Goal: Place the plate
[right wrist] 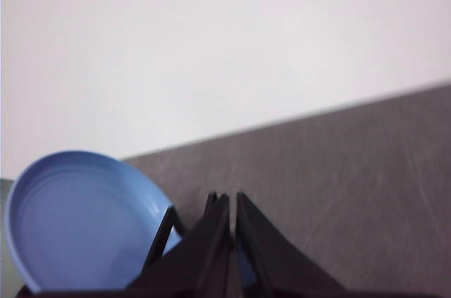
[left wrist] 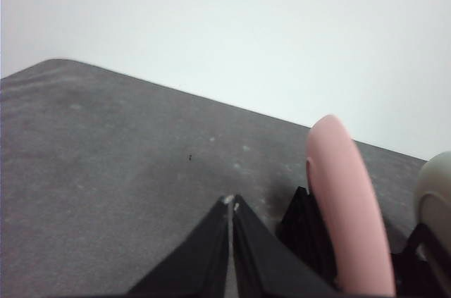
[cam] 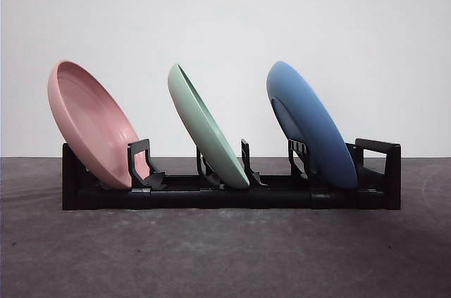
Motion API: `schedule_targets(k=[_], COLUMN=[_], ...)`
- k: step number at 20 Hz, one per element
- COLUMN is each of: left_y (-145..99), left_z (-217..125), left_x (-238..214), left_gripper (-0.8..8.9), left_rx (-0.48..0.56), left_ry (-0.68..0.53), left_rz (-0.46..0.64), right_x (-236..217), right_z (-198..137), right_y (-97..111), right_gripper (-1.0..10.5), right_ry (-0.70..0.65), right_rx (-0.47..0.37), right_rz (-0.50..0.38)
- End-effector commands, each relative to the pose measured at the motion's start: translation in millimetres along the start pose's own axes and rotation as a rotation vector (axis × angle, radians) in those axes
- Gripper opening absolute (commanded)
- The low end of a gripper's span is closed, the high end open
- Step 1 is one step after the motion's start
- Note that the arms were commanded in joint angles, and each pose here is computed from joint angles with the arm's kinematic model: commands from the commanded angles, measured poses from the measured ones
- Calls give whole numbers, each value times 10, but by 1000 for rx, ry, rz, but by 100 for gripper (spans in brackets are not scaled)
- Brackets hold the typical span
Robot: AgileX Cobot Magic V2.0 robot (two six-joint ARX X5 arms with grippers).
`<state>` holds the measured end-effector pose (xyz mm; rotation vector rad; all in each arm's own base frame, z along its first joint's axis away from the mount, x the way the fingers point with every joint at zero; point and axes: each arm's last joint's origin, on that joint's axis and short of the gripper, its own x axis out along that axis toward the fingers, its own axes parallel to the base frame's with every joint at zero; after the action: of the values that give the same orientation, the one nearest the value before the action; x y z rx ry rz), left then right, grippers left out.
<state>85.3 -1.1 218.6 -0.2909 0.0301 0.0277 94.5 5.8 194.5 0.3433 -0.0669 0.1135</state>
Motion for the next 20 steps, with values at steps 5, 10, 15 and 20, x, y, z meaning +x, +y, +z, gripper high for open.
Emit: schedule_targets(k=[5,10,15,20], left_y=[-181,-314,-405,-468], left_z=[570,839,959,972], left_x=[42,204,382,541], left_gripper=[11,10,10,10], left_rx=[8,51,37,68], left_ry=[171,368,540,706], left_rz=[26,-68,-163,-240], right_x=[64,232,436,634], right_z=[454,755,990,1129], right_y=[181,317,429,549], right_gripper=[14,14,14,14], right_ry=[164,309,455,624], right_rx=[75,36,-67,-158], right_rz=[14,100,174,237])
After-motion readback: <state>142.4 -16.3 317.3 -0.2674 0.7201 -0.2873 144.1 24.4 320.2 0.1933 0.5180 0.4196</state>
